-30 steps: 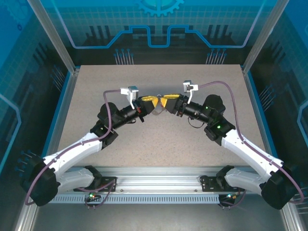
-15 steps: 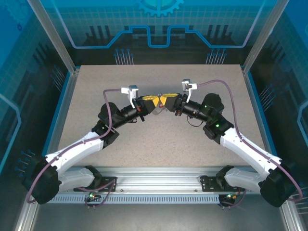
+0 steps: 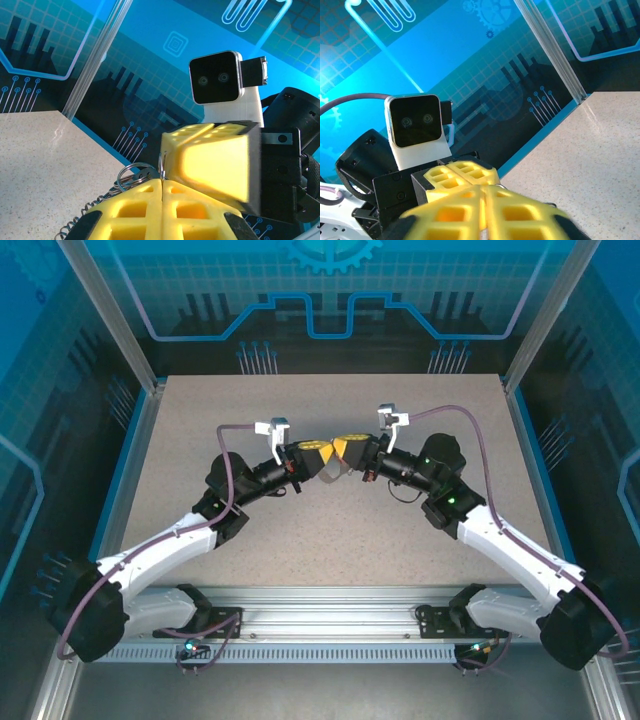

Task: Put the keys on the keyring

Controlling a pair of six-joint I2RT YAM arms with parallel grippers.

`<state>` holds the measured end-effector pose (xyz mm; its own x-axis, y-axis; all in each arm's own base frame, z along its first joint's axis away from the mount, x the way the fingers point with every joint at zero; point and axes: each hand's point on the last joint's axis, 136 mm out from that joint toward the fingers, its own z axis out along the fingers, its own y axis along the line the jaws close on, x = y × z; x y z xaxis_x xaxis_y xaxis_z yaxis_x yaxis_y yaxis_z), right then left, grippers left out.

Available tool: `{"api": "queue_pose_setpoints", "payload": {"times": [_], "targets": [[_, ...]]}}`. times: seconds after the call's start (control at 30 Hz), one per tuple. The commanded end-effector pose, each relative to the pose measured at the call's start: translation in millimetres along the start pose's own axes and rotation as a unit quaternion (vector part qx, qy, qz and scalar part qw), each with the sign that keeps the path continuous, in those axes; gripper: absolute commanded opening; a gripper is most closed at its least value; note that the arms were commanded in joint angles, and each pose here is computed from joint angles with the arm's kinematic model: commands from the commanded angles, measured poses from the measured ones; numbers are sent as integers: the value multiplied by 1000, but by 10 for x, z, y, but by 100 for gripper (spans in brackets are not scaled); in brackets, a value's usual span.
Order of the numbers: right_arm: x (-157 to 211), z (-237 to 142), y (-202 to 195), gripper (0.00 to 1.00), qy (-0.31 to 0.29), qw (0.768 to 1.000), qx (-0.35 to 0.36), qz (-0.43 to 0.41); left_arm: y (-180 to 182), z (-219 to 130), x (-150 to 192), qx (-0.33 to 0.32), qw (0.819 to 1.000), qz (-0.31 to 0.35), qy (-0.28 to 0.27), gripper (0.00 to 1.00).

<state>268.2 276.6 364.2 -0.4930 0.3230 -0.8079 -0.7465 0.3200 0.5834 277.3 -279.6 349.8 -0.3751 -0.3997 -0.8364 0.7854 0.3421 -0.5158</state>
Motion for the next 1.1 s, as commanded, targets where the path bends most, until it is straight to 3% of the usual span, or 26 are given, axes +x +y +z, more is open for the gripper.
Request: {"api": "queue_pose_setpoints", "payload": {"times": [0.0, 0.1, 0.5, 0.93, 1.07], "targets": [[-241, -155, 118, 25, -30, 999, -2, -26, -151, -16, -155, 30, 999, 10, -22, 0], [-310, -262, 141, 35, -38, 999, 4, -36, -152, -19, -164, 33, 999, 5, -23, 0], [-290, -232, 66, 39, -35, 999, 0, -40, -155, -9, -257, 68, 996, -47, -42, 0], [-216, -45, 66, 40, -21, 999, -20, -33, -85, 55, -235, 83, 992, -83, -42, 0], [-195, -22, 64, 36, -19, 999, -20, -32, -67, 68, -222, 83, 992, -86, -39, 0]]}}
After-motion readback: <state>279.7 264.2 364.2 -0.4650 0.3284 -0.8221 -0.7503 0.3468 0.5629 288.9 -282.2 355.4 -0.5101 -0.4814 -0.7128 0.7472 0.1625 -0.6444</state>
